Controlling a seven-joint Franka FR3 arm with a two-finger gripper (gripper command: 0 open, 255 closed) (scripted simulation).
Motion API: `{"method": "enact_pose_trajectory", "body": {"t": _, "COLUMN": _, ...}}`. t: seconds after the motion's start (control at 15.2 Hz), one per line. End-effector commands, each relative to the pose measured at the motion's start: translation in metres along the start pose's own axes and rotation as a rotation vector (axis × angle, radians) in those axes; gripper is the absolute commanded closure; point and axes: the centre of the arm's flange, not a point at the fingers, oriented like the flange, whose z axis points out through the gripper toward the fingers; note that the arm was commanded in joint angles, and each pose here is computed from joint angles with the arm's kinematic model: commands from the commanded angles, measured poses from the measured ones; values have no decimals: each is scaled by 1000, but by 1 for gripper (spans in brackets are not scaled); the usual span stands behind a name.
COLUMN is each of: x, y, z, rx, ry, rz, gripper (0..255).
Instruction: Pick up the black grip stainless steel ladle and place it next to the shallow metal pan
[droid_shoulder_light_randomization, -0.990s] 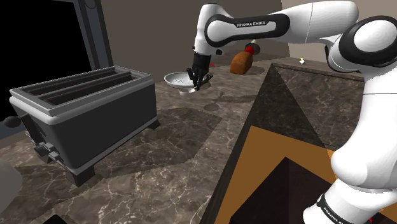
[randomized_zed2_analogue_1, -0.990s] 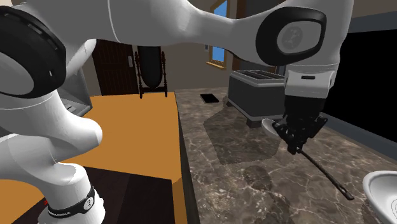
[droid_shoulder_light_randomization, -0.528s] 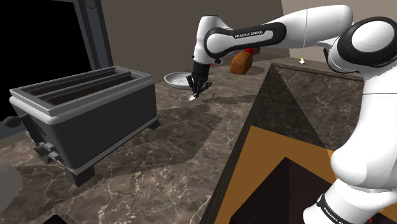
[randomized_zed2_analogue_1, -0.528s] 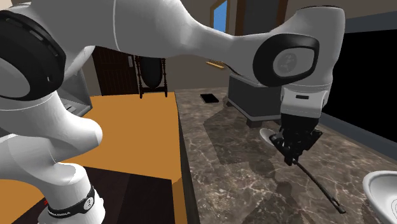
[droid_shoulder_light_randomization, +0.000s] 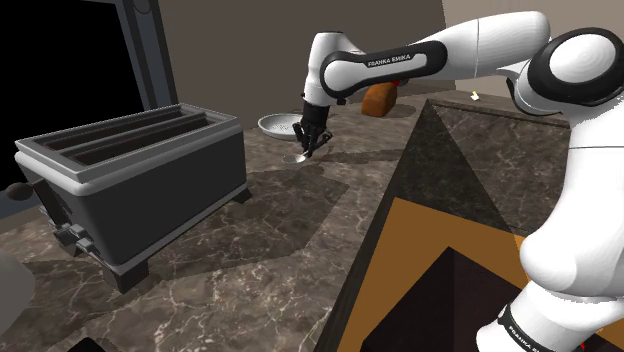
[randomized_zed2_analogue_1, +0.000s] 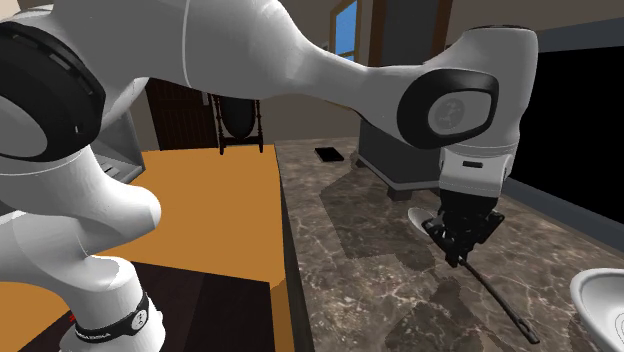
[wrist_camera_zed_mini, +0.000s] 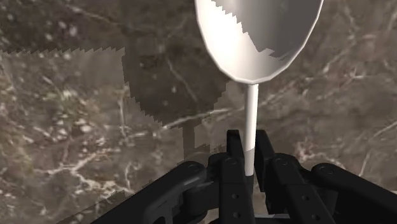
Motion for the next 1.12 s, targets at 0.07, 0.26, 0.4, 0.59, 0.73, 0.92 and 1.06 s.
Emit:
{"method": "enact_pose_trajectory", "body": {"t": 0.07, "x": 0, "y": 0, "z": 0, "rx": 0, "ry": 0, "rz": 0, "gripper": 0}}
{"method": "enact_pose_trajectory", "body": {"t": 0.26, "x": 0, "y": 0, "z": 0, "rx": 0, "ry": 0, "rz": 0, "gripper": 0}}
{"method": "enact_pose_trajectory", "body": {"t": 0.4, "x": 0, "y": 0, "z": 0, "rx": 0, "ry": 0, "rz": 0, "gripper": 0}}
{"method": "enact_pose_trajectory", "body": {"t": 0.59, "x": 0, "y": 0, "z": -40, "rx": 0, "ry": 0, "rz": 0, "gripper": 0}}
{"method": "enact_pose_trajectory", "body": {"t": 0.73, "x": 0, "y": 0, "z": -50, "rx": 0, "ry": 0, "rz": 0, "gripper": 0}}
{"method": "enact_pose_trajectory", "body": {"t": 0.92, "x": 0, "y": 0, "z": -50, "rx": 0, "ry": 0, "rz": 0, "gripper": 0}}
{"method": "enact_pose_trajectory", "body": {"t": 1.06, "x": 0, "y": 0, "z": -50, "rx": 0, "ry": 0, "rz": 0, "gripper": 0}}
